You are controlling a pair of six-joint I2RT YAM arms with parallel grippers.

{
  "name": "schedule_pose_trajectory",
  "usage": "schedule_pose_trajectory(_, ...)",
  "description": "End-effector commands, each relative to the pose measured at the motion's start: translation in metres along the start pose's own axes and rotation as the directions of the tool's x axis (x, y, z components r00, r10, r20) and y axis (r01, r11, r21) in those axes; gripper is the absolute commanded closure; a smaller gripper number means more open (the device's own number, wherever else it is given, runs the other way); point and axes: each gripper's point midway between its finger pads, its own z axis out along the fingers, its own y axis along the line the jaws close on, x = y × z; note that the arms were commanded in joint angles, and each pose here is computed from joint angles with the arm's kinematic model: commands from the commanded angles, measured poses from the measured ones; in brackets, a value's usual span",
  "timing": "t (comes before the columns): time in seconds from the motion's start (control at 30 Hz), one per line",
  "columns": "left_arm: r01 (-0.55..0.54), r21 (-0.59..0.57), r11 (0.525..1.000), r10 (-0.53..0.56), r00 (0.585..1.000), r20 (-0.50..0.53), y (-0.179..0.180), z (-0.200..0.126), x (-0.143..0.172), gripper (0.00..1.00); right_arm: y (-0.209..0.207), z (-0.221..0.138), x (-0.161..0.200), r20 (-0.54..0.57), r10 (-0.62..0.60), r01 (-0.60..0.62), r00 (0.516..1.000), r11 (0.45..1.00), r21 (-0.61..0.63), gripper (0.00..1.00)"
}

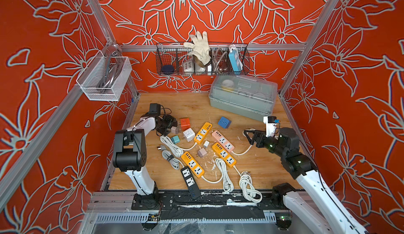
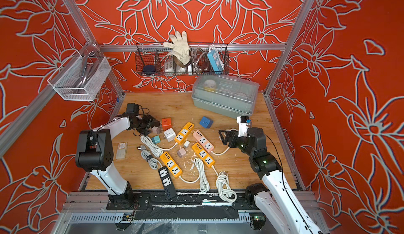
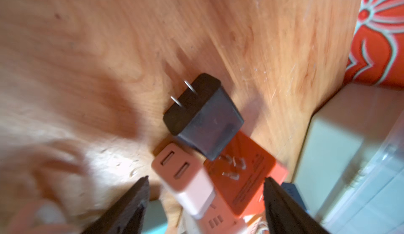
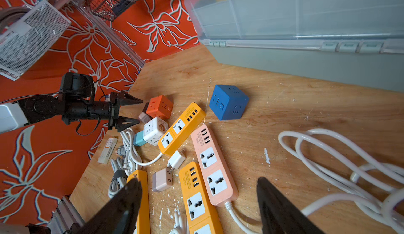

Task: Pull the plug off the socket
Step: Place the plug at the center of the board, then reset both arms

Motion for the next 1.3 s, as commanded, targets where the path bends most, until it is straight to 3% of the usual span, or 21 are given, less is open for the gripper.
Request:
schedule_pose_trajectory(0.0,-0.114,-0.023,0.993,0.115,0.991,0.073,-0.003,-0.043,0.003,0.02,0.004,-0.011,-0.006,0.036,-0.056,0.056,0.998,0.998,-0.003,0.08)
schedule_pose_trajectory(0.07,-0.168,-0.032,0.985,0.171,0.979,0.109,0.001,-0.062,0.010,0.01,0.005,-0.017,-0.007,0.062,-0.071,0.071,0.996,0.997,-0.005,0.00)
schedule_pose_trajectory(0.2,-0.283,-0.015,0.959,0.282,0.945,0.169,0.007,-0.087,0.040,0.02,0.001,-0.026,-0.007,0.111,-0.093,0.091,0.989,0.996,0.023,0.00)
schedule_pose_trajectory(0.37,-0.497,0.011,0.868,0.487,0.855,0.176,-0.001,-0.101,0.094,0.01,-0.033,-0.032,-0.008,0.159,-0.041,0.009,0.987,0.981,0.193,0.00)
schedule_pose_trajectory(0.5,-0.694,-0.019,0.720,0.681,0.700,0.214,-0.011,-0.111,0.123,0.01,-0.067,-0.035,-0.008,0.158,-0.006,-0.055,0.987,0.924,0.380,0.00)
schedule_pose_trajectory(0.67,-0.833,-0.074,0.548,0.810,0.507,0.297,-0.021,-0.124,0.137,0.01,-0.105,-0.038,-0.012,0.101,-0.109,0.029,0.989,0.810,0.586,0.00)
schedule_pose_trajectory(0.83,-0.847,-0.255,0.466,0.851,0.351,0.389,-0.001,-0.138,0.113,0.01,-0.135,-0.026,-0.016,-0.001,-0.262,0.189,0.965,0.692,0.696,0.00)
schedule_pose_trajectory(0.9,-0.822,-0.339,0.457,0.855,0.299,0.424,0.011,-0.141,0.100,0.01,-0.150,-0.020,-0.015,-0.041,-0.314,0.245,0.948,0.644,0.724,0.00)
schedule_pose_trajectory(0.97,-0.785,-0.401,0.472,0.845,0.274,0.458,0.023,-0.143,0.089,0.01,-0.166,-0.010,-0.010,-0.063,-0.342,0.275,0.938,0.620,0.735,0.00)
schedule_pose_trajectory(1.13,-0.705,-0.449,0.548,0.781,0.240,0.576,0.045,-0.141,0.067,0.02,-0.206,0.028,0.010,-0.025,-0.329,0.251,0.944,0.668,0.700,0.00)
schedule_pose_trajectory(1.17,-0.701,-0.440,0.561,0.764,0.233,0.602,0.048,-0.139,0.064,0.02,-0.207,0.039,0.005,-0.009,-0.356,0.268,0.935,0.686,0.676,0.00)
schedule_pose_trajectory(1.2,-0.701,-0.435,0.566,0.752,0.222,0.621,0.051,-0.137,0.060,0.02,-0.205,0.050,0.006,-0.103,-0.379,0.353,0.920,0.685,0.637,0.00)
schedule_pose_trajectory(1.23,-0.702,-0.428,0.570,0.741,0.213,0.637,0.053,-0.135,0.057,0.02,-0.199,0.058,0.004,-0.085,-0.464,0.417,0.882,0.682,0.601,0.00)
schedule_pose_trajectory(1.27,-0.701,-0.416,0.579,0.726,0.212,0.654,0.056,-0.131,0.052,0.02,-0.205,0.058,0.009,-0.063,-0.464,0.404,0.883,0.687,0.604,0.00)
